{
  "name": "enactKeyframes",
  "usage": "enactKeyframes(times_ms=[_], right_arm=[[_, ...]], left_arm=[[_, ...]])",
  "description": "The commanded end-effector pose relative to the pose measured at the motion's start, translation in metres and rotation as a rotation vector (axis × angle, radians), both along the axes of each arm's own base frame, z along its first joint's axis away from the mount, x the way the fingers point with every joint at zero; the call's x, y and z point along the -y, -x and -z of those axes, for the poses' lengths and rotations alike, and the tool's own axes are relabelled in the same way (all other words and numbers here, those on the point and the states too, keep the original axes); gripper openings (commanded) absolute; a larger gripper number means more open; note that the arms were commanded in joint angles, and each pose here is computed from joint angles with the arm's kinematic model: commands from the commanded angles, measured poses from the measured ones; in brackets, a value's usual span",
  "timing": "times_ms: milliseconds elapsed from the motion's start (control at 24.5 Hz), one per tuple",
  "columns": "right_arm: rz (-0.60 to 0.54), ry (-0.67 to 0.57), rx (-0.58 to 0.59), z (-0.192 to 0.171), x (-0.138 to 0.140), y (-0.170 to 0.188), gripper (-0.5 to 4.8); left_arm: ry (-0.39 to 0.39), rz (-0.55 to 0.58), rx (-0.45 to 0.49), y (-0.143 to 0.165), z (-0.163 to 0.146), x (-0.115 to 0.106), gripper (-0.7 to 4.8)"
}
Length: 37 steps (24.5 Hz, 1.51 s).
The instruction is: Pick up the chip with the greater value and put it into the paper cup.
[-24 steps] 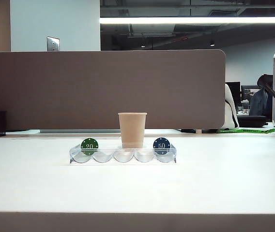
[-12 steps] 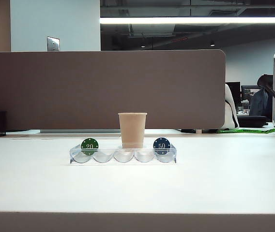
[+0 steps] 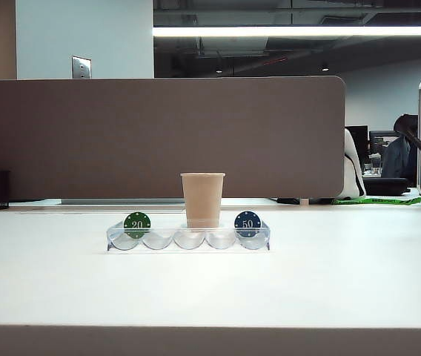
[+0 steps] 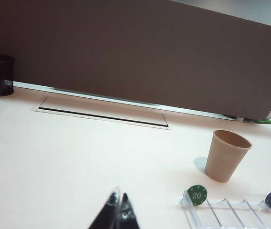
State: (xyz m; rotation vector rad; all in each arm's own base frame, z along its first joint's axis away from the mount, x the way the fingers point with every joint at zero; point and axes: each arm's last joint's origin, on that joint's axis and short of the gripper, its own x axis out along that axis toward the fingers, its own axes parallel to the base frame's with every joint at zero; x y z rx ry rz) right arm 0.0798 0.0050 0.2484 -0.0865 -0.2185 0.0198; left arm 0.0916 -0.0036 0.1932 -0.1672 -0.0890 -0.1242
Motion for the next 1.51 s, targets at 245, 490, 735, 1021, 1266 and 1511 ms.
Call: enactKeyframes(times_ms=[245, 490, 735, 1021, 1266, 1511], right_arm=[[-0.049, 0.007, -0.006, 0.016, -0.001, 0.002, -0.06], [-0.05, 0.01, -0.052, 0.042, -0.002, -0.008, -0.06], [-0.048, 0.008, -0.018, 0.058, -0.003, -0.014, -0.06], [-0.038, 0.021, -0.06, 0.068, -0.002, -0.016, -0.06], [-0.012, 0.071, -0.101, 0.072, -0.002, -0.016, -0.06], [0.068, 0.086, -0.099, 0.072, 0.0, -0.016, -0.06]], left_arm=[[-0.049, 0.04, -0.001, -0.004, 0.012, 0.001, -0.05], [-0.043, 0.02, -0.039, -0.005, 0.02, 0.001, -0.05], [-0.04, -0.044, -0.035, -0.006, 0.022, -0.001, -0.05], [-0.14, -0.114, -0.012, -0.006, 0.02, -0.003, -0.05], [-0.245, -0.113, -0.004, -0.006, 0.02, -0.003, -0.05], [-0.241, -0.115, -0.011, -0.006, 0.021, -0.003, -0.05]])
